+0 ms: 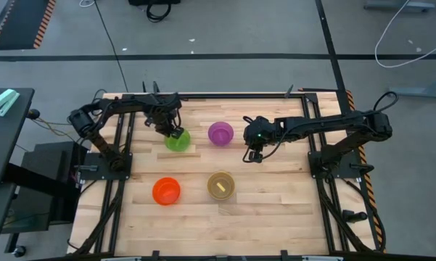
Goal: Nest bowls inside each other
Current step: Stack the green bowl on top of the yellow bowl
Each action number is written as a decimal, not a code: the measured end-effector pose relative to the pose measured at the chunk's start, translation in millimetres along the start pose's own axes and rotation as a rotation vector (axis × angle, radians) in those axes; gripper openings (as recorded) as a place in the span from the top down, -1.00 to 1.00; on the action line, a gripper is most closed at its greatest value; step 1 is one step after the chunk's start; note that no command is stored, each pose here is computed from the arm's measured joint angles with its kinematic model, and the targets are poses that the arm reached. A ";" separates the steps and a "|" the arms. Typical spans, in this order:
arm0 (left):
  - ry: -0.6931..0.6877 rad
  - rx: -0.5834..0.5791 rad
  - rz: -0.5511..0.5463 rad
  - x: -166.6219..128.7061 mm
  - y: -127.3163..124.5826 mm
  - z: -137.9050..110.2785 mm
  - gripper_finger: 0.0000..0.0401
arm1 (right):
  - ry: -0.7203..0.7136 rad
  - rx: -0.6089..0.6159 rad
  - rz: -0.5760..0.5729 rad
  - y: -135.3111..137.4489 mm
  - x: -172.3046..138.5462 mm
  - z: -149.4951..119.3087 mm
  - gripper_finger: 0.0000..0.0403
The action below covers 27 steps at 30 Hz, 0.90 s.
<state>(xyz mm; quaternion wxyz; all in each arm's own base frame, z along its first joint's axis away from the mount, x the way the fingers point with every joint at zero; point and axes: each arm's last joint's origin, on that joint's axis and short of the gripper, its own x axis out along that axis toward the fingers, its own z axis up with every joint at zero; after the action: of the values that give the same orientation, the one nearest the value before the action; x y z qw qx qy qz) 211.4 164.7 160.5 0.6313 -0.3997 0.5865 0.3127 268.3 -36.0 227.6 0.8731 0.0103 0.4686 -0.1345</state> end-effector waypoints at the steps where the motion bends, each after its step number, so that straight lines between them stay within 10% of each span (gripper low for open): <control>1: -0.004 0.009 -0.003 -4.5 -3.4 0.8 0.96 | 0.000 0.000 0.000 0.0 0.0 0.0 0.45; 27: -0.147 0.316 -0.136 -79.3 -154.5 -46.1 0.96 | 0.145 0.141 -0.099 -42.7 29.2 -45.6 0.50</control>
<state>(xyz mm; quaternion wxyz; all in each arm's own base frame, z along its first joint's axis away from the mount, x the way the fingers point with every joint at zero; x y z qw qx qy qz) 313.1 55.5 260.7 0.7470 -0.3103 0.5523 0.2018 236.0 -77.1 182.6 0.8263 0.0586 0.5198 -0.2089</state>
